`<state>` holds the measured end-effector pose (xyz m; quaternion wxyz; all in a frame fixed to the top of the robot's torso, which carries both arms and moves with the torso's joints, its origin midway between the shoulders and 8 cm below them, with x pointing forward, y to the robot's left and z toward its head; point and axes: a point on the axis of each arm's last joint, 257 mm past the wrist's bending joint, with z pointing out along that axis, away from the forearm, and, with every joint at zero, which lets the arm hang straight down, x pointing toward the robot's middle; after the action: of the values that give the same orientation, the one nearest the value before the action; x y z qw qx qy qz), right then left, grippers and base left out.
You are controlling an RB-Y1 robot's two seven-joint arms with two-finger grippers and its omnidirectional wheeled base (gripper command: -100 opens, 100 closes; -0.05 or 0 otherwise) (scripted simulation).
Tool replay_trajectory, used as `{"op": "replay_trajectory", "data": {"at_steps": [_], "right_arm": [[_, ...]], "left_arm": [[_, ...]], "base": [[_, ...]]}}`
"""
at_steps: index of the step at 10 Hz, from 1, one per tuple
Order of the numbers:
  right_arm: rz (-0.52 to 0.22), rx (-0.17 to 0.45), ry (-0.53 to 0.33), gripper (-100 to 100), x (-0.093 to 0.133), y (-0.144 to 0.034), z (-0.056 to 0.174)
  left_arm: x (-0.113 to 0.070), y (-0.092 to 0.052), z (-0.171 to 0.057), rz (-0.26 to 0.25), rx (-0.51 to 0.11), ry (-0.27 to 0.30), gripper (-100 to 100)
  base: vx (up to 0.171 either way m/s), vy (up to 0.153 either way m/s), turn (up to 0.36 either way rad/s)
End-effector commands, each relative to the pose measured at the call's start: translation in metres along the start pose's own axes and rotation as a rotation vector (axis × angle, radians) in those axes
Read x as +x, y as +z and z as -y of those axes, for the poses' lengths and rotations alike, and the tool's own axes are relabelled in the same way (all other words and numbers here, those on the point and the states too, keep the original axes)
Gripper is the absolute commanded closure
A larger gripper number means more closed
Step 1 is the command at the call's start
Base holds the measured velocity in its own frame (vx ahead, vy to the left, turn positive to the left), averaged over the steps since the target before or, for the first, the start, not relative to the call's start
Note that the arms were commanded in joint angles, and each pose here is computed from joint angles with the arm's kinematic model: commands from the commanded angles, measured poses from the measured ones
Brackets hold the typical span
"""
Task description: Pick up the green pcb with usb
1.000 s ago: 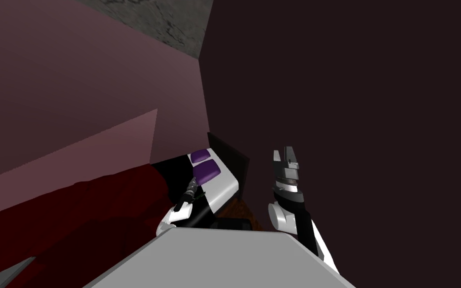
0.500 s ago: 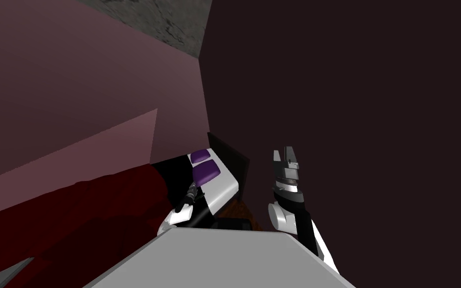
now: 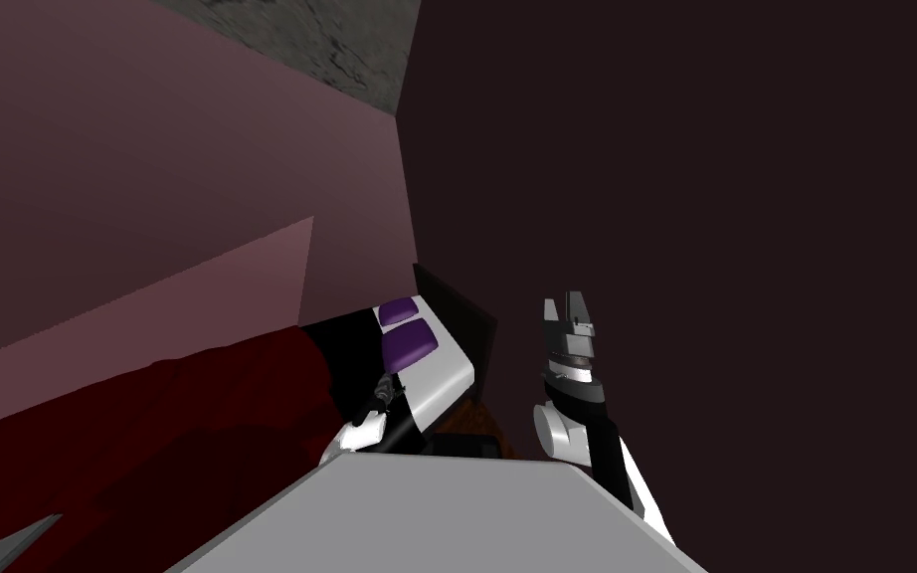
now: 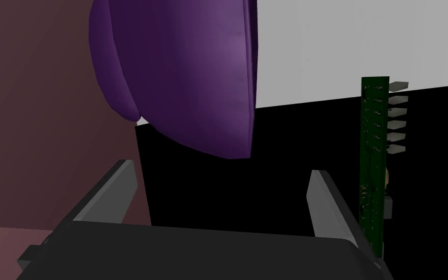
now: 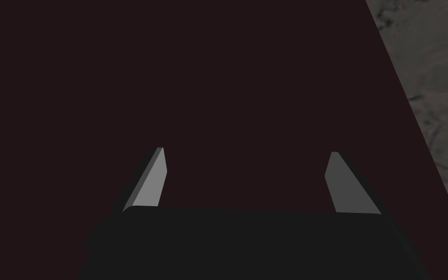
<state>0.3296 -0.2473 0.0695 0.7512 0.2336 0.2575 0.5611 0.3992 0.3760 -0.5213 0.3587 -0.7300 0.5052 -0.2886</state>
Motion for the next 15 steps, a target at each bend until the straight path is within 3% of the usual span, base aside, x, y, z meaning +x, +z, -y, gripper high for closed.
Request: {"op": "replay_trajectory", "data": {"at_steps": [1,7,9,11,12,13,15], "right_arm": [[0.0,0.0,0.0,0,0.0,0.0,0.0],[0.0,0.0,0.0,0,0.0,0.0,0.0],[0.0,0.0,0.0,0,0.0,0.0,0.0],[0.0,0.0,0.0,0,0.0,0.0,0.0],[0.0,0.0,0.0,0,0.0,0.0,0.0],[0.0,0.0,0.0,0,0.0,0.0,0.0],[0.0,0.0,0.0,0,0.0,0.0,0.0]], "left_arm": [[-0.002,0.002,-0.022,0.011,-0.064,-0.018,-100],[-0.014,-0.006,-0.095,0.052,-0.255,-0.053,-100],[-0.02,-0.009,-0.111,0.067,-0.302,-0.058,-100],[-0.02,-0.009,-0.109,0.065,-0.299,-0.058,-100],[-0.02,-0.009,-0.11,0.066,-0.3,-0.058,0],[-0.019,-0.014,-0.121,0.063,-0.3,-0.056,-100],[-0.017,-0.018,-0.128,0.062,-0.3,-0.054,-100]], "base": [[0.048,-0.028,0.05],[0.05,-0.021,0.022],[0.034,-0.019,0.02],[0.017,-0.009,0.004],[0.0,0.0,0.0],[0.052,0.018,0.024],[0.092,0.039,0.016]]}}
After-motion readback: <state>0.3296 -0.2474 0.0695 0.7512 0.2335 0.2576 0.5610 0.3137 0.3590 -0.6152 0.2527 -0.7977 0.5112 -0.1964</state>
